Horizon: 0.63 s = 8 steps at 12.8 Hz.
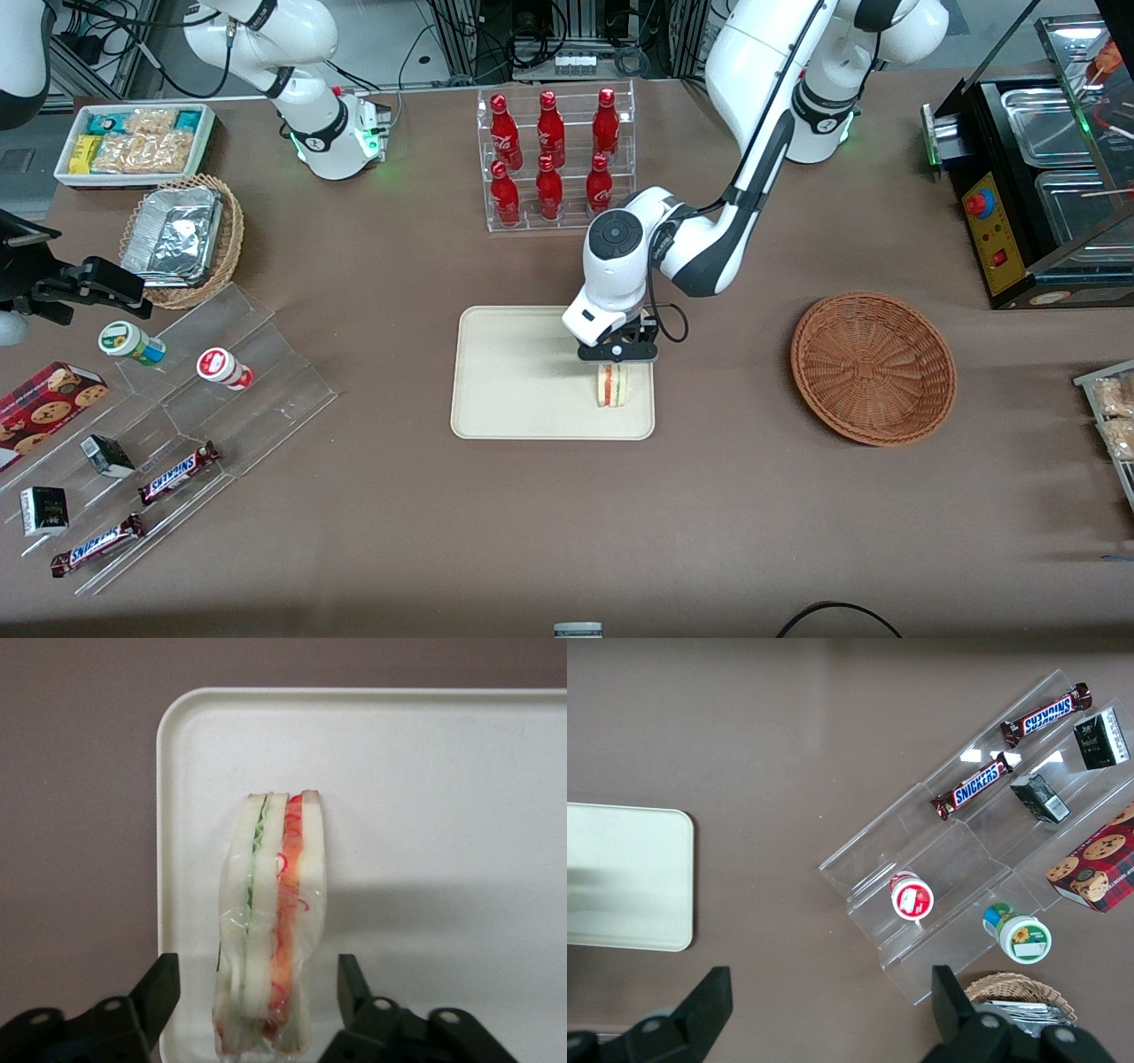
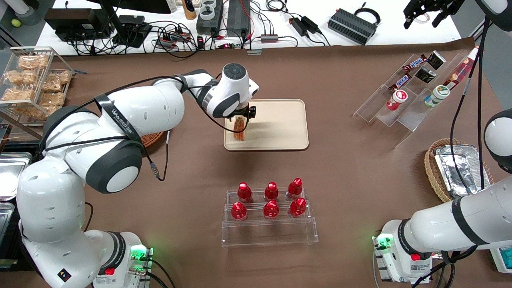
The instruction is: Place sandwich from basket to tray
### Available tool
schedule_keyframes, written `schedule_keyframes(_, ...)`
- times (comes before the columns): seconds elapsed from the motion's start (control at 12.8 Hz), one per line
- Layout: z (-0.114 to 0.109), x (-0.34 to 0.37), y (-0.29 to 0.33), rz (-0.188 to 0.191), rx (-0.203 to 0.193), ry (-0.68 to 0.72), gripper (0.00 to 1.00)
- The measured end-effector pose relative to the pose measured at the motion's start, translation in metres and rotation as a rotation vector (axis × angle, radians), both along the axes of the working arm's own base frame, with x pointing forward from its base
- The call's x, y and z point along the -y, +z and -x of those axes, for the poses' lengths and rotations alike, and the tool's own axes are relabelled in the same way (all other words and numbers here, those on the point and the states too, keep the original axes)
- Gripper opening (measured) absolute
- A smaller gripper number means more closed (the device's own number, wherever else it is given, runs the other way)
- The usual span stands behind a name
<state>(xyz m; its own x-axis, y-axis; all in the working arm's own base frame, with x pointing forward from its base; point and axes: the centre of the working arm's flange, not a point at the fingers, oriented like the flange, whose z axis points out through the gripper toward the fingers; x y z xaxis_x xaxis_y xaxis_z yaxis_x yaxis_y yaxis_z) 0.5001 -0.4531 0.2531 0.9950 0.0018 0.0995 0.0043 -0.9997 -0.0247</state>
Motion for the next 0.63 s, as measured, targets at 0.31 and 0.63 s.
schedule_keyframes(0.31, -0.007, -0.014, 0.067, -0.013, -0.007, 0.039, 1.0)
schedule_keyframes(0.63, -0.011, -0.057, 0.147, -0.042, -0.045, 0.11, 1.0)
